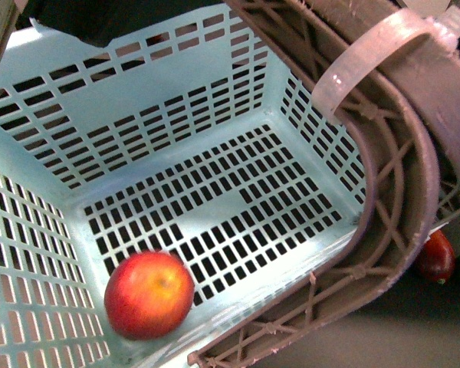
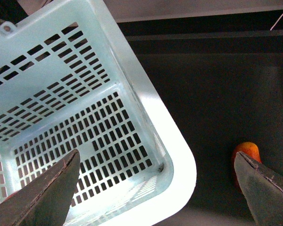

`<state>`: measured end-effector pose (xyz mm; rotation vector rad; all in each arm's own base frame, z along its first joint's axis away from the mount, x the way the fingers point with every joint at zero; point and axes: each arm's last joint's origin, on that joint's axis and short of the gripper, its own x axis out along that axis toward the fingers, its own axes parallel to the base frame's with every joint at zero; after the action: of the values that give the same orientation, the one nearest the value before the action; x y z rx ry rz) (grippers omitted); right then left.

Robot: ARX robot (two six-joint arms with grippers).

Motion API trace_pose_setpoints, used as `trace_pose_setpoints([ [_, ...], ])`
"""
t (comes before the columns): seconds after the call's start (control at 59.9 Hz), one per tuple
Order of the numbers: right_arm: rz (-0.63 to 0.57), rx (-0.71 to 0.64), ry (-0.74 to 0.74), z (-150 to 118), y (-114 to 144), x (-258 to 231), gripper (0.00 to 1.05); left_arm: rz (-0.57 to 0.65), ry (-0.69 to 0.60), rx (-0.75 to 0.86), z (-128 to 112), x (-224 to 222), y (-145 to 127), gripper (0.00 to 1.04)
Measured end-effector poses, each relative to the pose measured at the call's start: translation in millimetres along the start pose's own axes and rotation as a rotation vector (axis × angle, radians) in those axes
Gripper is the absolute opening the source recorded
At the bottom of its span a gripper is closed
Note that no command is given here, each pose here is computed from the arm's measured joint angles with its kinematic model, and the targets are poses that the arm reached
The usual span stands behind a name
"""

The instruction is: Pick apple with right arm and hold basket with left

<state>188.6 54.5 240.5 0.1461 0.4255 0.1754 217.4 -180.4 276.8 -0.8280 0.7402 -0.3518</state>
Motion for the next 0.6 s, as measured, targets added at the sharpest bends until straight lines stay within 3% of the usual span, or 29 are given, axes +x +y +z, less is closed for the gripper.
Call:
trace_pose_setpoints([
  [0.284, -0.001, -0.002, 0.001, -0.3, -0.4, 0.0, 0.96, 0.007, -0.012, -0.004, 0.5, 0.0, 0.3, 0.19],
  [0.384, -0.124, -0.072, -0.227, -8.8, -6.0, 0.8, 0.83, 0.005, -0.010, -0.004, 0.4, 0.0, 0.2, 0.19],
  [0.484, -0.160, -0.101, -0.398, -21.0, -16.9, -8.0, 0.65, 0.004, -0.007, -0.006, 0.4, 0.0, 0.2, 0.19],
  [0.601, -0.161, -0.125, -0.423, -33.6, -26.2, -16.1, 0.44, 0.004, -0.008, -0.005, 0.4, 0.0, 0.2, 0.19],
])
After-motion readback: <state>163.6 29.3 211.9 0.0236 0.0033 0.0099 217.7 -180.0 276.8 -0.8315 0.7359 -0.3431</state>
